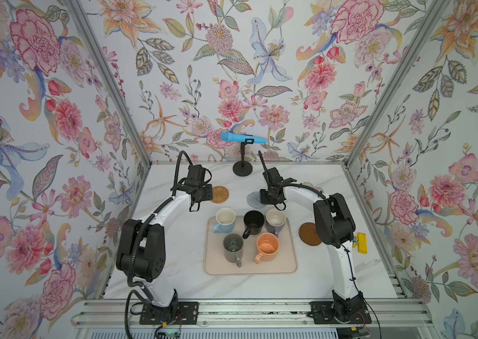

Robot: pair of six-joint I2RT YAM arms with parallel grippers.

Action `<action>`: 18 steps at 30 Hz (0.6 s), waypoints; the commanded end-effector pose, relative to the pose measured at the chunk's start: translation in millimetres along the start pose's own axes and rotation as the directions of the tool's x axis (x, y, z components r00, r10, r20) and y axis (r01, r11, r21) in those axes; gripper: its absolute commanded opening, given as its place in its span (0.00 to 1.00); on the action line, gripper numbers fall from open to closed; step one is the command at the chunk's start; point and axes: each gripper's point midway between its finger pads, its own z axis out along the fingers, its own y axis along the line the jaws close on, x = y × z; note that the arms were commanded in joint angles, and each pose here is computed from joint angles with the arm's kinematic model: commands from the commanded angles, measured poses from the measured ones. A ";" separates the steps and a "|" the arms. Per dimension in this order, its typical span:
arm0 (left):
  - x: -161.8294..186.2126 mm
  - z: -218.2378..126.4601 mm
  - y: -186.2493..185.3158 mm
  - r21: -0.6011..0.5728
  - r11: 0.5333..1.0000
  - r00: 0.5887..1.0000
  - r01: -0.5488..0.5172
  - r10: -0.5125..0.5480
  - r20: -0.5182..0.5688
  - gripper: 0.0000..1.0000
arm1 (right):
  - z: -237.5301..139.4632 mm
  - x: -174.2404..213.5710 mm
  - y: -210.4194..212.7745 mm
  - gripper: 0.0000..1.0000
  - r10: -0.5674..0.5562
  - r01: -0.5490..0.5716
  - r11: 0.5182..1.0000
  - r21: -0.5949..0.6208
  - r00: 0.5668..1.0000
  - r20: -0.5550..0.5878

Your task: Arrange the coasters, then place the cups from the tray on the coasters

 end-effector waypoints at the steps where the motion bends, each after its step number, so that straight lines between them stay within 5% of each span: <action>1: -10.0 -11.7 7.5 -0.031 0.999 1.000 -0.012 0.012 0.023 0.40 | 21.7 25.9 -2.0 0.30 -0.017 0.019 1.000 0.020 0.995 -0.098; 18: -12.0 -14.0 21.4 -0.099 0.994 0.999 -0.046 0.049 0.019 0.40 | 52.3 -0.8 43.3 0.30 0.025 -0.030 0.997 -0.070 0.997 -0.069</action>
